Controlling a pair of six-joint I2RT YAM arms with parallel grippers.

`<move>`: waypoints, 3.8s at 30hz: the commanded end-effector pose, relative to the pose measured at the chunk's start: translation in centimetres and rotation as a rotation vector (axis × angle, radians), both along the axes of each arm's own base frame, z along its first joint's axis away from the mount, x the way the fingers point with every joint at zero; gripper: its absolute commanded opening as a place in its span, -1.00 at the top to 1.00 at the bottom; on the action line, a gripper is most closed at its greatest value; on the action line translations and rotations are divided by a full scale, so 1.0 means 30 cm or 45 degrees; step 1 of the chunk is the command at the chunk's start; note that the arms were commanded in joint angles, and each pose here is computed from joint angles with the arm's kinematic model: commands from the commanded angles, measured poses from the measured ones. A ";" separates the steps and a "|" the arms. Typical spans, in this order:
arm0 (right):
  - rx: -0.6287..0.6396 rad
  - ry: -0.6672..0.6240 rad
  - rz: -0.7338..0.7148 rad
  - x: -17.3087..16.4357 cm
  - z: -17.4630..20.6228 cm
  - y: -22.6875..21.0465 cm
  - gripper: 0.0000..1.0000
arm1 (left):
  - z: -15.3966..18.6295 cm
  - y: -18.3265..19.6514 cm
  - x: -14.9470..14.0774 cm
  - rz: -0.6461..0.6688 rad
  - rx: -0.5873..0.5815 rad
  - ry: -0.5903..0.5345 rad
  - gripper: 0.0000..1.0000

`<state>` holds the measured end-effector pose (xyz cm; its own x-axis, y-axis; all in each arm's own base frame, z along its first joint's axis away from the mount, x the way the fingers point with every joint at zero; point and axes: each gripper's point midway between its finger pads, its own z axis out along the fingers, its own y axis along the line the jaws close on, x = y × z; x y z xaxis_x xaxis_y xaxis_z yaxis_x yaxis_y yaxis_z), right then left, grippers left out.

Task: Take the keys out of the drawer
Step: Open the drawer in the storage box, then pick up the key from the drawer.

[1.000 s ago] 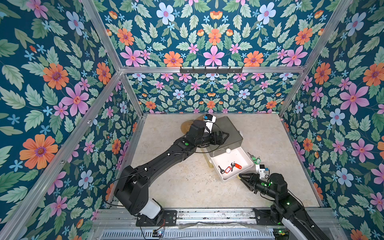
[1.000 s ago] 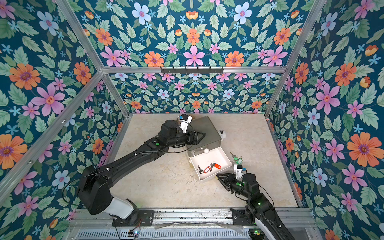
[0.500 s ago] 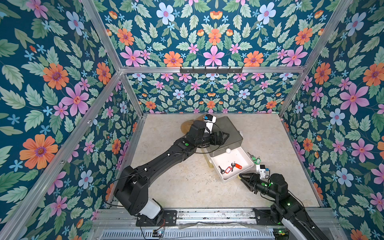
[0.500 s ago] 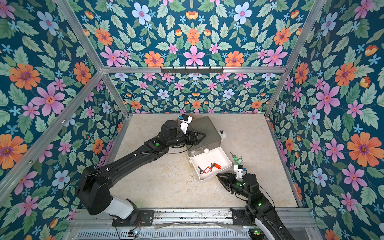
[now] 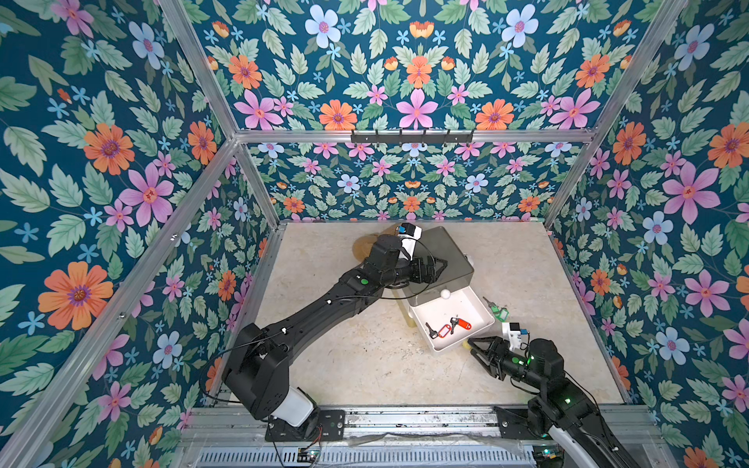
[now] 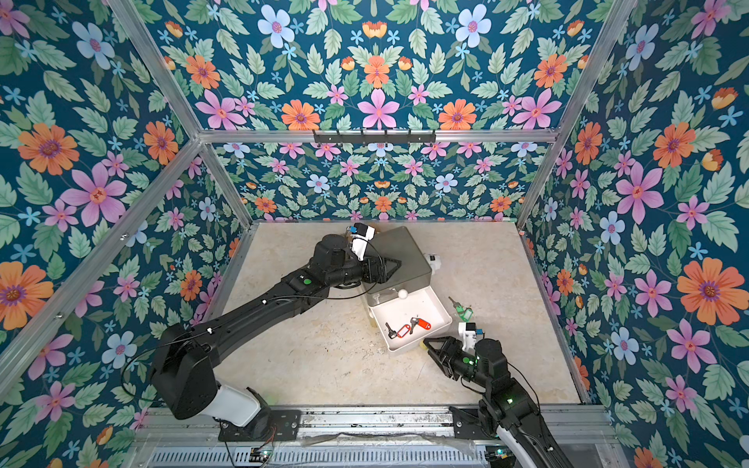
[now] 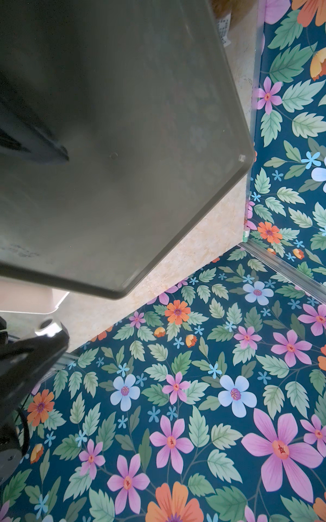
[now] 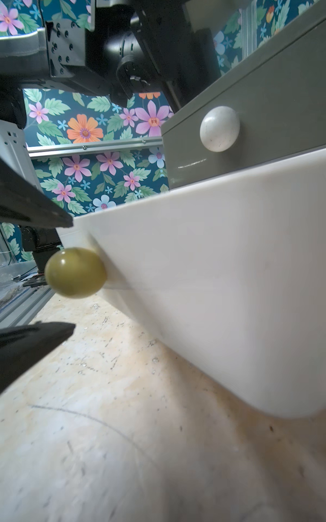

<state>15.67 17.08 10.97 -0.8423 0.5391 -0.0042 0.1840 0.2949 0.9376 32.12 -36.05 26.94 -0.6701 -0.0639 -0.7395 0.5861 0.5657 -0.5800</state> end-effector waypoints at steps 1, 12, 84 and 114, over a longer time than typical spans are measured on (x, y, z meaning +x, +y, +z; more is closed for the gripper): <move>-0.121 0.117 -0.039 -0.033 -0.083 -0.044 -0.16 | -0.094 0.015 -0.030 0.001 0.077 0.142 -0.99; -0.239 0.072 -0.148 -0.011 0.008 -0.105 -0.15 | -0.076 0.023 -0.035 0.002 0.074 0.127 -0.99; -1.108 0.014 0.310 0.348 0.012 0.121 0.48 | -0.035 0.375 -0.164 0.350 0.152 0.002 -0.99; -1.184 -0.053 0.212 0.368 0.079 0.076 1.00 | -0.048 0.372 -0.174 0.339 0.128 0.022 -0.99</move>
<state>26.15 19.62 12.29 -0.9173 0.1654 -0.3622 0.0441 0.9463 0.3204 26.77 -24.62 24.65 -0.6700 -0.1557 -0.7258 0.3795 0.7685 -0.5151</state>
